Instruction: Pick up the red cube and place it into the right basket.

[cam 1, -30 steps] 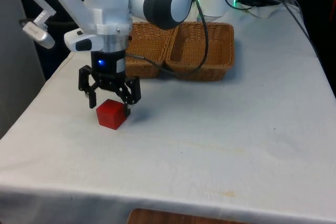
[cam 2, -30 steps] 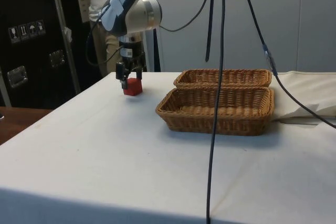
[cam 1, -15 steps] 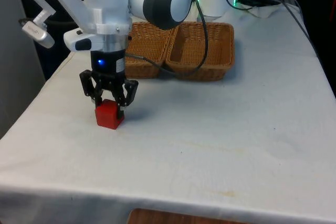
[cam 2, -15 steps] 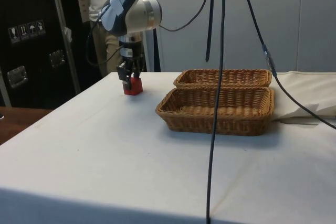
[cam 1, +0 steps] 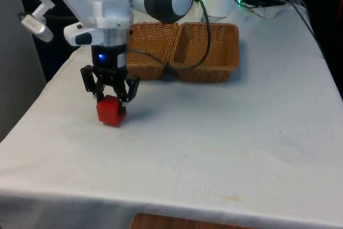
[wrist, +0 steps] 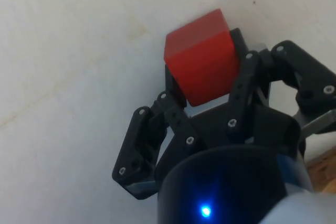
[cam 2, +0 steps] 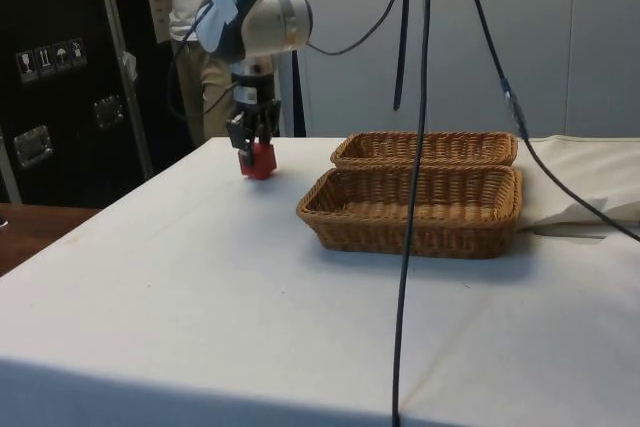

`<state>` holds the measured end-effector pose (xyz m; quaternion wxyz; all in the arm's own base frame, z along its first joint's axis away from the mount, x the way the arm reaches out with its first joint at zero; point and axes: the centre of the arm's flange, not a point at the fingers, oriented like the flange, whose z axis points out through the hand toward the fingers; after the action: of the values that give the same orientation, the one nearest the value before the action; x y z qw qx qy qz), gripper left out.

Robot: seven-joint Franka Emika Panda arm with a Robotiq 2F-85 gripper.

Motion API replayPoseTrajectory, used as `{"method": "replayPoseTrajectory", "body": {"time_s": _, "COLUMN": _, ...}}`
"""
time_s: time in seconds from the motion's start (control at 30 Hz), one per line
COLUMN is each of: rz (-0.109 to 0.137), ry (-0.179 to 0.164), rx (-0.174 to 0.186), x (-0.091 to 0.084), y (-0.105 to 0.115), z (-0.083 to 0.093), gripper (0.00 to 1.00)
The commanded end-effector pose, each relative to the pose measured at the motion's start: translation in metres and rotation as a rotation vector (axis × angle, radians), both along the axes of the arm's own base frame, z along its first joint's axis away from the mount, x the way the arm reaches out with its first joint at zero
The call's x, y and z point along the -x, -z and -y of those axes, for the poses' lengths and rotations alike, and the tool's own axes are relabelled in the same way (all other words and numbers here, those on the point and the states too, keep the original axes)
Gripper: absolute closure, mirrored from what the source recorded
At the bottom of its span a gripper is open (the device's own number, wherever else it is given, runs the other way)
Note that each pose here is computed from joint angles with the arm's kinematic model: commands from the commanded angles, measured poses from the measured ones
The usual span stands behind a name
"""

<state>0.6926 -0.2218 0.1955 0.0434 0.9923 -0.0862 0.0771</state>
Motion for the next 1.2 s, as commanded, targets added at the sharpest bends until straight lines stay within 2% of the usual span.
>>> {"method": "replayPoseTrajectory", "body": {"time_s": 0.0, "rz": -0.006, "ry": -0.002, "rx": -0.006, "x": 0.008, "y": -0.008, "z": 0.000, "gripper": 0.97}}
{"method": "replayPoseTrajectory", "body": {"time_s": 0.1, "rz": -0.009, "ry": 0.001, "rx": -0.014, "x": 0.014, "y": -0.017, "z": 0.000, "gripper": 0.97}}
{"method": "replayPoseTrajectory", "body": {"time_s": 0.13, "rz": -0.006, "ry": 0.002, "rx": -0.014, "x": 0.009, "y": -0.013, "z": 0.000, "gripper": 0.97}}
{"method": "replayPoseTrajectory", "body": {"time_s": 0.27, "rz": -0.009, "ry": 0.006, "rx": -0.026, "x": 0.026, "y": -0.034, "z": 0.002, "gripper": 0.97}}
{"method": "replayPoseTrajectory", "body": {"time_s": 0.4, "rz": -0.009, "ry": 0.007, "rx": -0.033, "x": 0.035, "y": -0.048, "z": 0.002, "gripper": 0.97}}
{"method": "replayPoseTrajectory", "body": {"time_s": 0.43, "rz": -0.005, "ry": 0.007, "rx": -0.035, "x": 0.032, "y": -0.044, "z": 0.002, "gripper": 0.97}}
{"method": "replayPoseTrajectory", "body": {"time_s": 0.53, "rz": -0.008, "ry": 0.007, "rx": -0.039, "x": 0.043, "y": -0.062, "z": 0.003, "gripper": 0.97}}
{"method": "replayPoseTrajectory", "body": {"time_s": 0.67, "rz": -0.008, "ry": 0.008, "rx": -0.045, "x": 0.052, "y": -0.074, "z": 0.004, "gripper": 0.97}}
{"method": "replayPoseTrajectory", "body": {"time_s": 0.7, "rz": -0.005, "ry": 0.008, "rx": -0.050, "x": 0.050, "y": -0.070, "z": 0.003, "gripper": 0.97}}
{"method": "replayPoseTrajectory", "body": {"time_s": 0.77, "rz": -0.007, "ry": 0.007, "rx": -0.050, "x": 0.059, "y": -0.085, "z": 0.004, "gripper": 0.97}}
{"method": "replayPoseTrajectory", "body": {"time_s": 0.9, "rz": -0.006, "ry": 0.006, "rx": -0.057, "x": 0.069, "y": -0.097, "z": 0.005, "gripper": 0.97}}
{"method": "replayPoseTrajectory", "body": {"time_s": 0.93, "rz": -0.002, "ry": 0.004, "rx": -0.061, "x": 0.067, "y": -0.095, "z": 0.005, "gripper": 0.97}}
{"method": "replayPoseTrajectory", "body": {"time_s": 0.97, "rz": -0.006, "ry": 0.006, "rx": -0.060, "x": 0.075, "y": -0.103, "z": 0.006, "gripper": 0.97}}
{"method": "replayPoseTrajectory", "body": {"time_s": 1.17, "rz": -0.001, "ry": 0.002, "rx": -0.073, "x": 0.096, "y": -0.120, "z": 0.009, "gripper": 0.97}}
